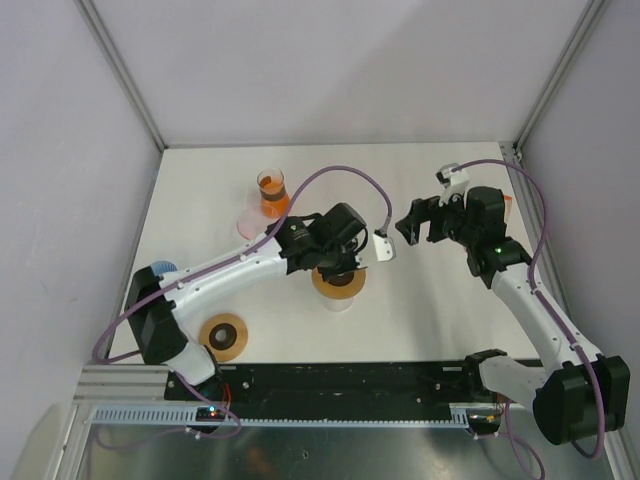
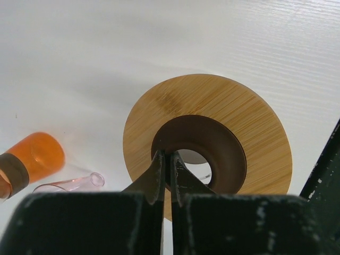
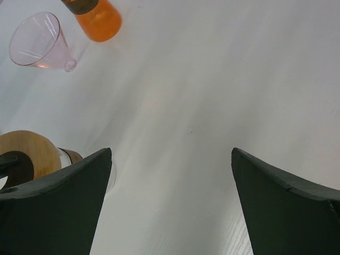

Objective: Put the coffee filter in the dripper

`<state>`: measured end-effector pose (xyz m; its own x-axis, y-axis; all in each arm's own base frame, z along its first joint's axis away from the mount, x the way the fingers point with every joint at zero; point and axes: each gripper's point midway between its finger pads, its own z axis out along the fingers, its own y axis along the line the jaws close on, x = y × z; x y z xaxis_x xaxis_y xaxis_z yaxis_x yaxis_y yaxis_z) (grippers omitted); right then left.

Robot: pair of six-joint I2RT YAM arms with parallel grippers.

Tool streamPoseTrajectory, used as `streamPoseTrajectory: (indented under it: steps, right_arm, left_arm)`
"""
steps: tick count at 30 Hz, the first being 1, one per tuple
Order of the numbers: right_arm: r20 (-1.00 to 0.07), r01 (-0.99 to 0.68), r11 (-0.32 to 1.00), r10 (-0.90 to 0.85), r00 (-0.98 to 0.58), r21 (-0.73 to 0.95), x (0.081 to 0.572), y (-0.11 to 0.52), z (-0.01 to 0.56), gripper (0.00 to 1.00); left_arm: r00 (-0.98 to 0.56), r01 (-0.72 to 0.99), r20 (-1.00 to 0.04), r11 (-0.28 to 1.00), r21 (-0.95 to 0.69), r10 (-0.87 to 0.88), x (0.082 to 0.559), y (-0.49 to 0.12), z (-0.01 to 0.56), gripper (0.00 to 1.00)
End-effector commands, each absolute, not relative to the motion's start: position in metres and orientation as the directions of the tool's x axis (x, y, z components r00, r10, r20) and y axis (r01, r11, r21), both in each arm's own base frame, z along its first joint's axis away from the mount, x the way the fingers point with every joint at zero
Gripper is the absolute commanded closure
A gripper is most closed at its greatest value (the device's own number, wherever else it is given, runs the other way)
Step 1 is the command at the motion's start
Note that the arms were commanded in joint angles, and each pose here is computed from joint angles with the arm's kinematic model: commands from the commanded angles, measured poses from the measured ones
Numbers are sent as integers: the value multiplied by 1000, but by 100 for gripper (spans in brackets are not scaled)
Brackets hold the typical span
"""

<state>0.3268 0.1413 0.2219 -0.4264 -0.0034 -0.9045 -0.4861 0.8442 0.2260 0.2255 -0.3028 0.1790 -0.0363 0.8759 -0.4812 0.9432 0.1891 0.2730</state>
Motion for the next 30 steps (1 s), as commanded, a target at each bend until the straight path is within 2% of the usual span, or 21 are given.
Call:
streamPoseTrajectory:
  steps: [1,17,30]
  right_arm:
    - [-930,-495,846,2,-368,198,330,138,246,1]
    - [-927,-502,837,16,-374,217,331,138,246,1]
    - [-928,-506,833,24,-372,224,332,137,248,1]
  left_arm:
    - [5,916,-526,207,343,850,242,-314,202,100]
    - [-8,904,-489,215,370,872,244,-302,172,100]
    - [-13,900,-512,232,368,859,240,-298,177,100]
